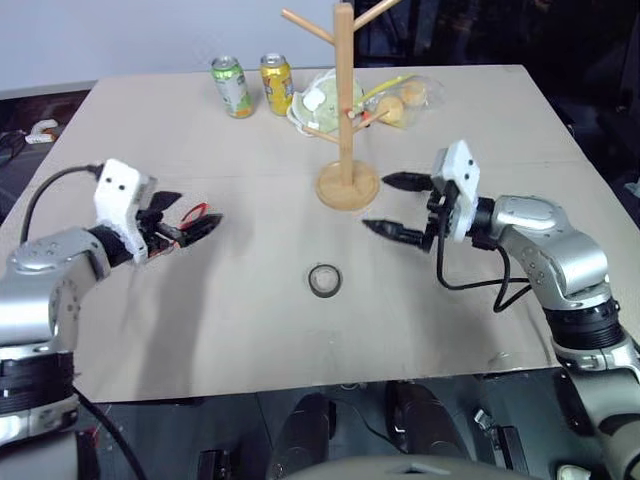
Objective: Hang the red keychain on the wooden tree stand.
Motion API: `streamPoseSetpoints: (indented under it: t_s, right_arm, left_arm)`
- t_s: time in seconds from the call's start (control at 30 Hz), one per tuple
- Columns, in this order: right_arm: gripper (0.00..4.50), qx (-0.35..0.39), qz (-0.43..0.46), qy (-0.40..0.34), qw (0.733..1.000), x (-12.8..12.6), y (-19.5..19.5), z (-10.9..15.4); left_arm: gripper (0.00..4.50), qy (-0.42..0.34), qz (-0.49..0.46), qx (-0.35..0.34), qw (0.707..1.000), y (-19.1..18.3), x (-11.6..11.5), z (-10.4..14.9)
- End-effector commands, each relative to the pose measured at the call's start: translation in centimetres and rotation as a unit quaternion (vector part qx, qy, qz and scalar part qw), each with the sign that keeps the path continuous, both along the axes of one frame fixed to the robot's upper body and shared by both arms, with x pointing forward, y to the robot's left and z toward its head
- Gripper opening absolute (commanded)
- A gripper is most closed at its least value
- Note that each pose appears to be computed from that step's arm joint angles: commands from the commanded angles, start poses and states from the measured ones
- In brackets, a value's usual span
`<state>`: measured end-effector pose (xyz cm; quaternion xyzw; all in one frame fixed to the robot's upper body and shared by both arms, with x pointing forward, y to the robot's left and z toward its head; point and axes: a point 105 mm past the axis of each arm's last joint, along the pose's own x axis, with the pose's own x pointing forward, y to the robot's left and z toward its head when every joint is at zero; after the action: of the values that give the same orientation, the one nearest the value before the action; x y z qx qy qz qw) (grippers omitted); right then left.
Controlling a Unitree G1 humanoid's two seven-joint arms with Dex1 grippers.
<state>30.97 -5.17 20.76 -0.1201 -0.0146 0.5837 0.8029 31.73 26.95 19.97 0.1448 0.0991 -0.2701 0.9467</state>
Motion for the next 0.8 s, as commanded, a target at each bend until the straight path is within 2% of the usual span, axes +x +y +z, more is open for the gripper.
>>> streamPoseSetpoints:
  t_s: [0.03,0.13,0.23,0.33,0.5,0.67,0.8]
  right_arm:
    - [4.5,-0.049,0.094,0.001,0.994,-3.0,2.0,-0.1]
    - [4.5,-0.09,0.157,0.014,0.983,-4.5,3.3,-1.6]
    - [4.5,-0.107,0.17,0.005,0.98,-4.3,3.9,-2.5]
    - [4.5,-0.117,0.175,-0.007,0.978,-4.0,3.8,-2.7]
    - [4.5,-0.117,0.163,-0.009,0.98,-4.1,2.5,-1.9]
    - [4.5,-0.112,0.086,-0.001,0.99,-3.9,-0.8,-0.8]
    - [4.5,-0.121,0.044,0.009,0.992,-5.3,-3.1,-0.4]
  left_arm:
    - [4.47,0.02,-0.138,0.024,0.99,-3.3,-1.5,2.0]
    - [4.47,0.057,-0.269,0.068,0.959,-6.1,-3.7,1.8]
    - [4.47,0.057,-0.34,0.115,0.931,-7.5,-4.9,1.4]
    - [4.47,0.052,-0.378,0.148,0.912,-7.9,-5.4,0.2]
    - [4.47,0.029,-0.419,0.155,0.894,-9.1,-6.1,-1.5]
    - [4.47,-0.003,-0.451,0.159,0.878,-10.6,-6.1,-2.7]
    - [4.47,-0.015,-0.47,0.176,0.865,-11.3,-5.5,-4.1]
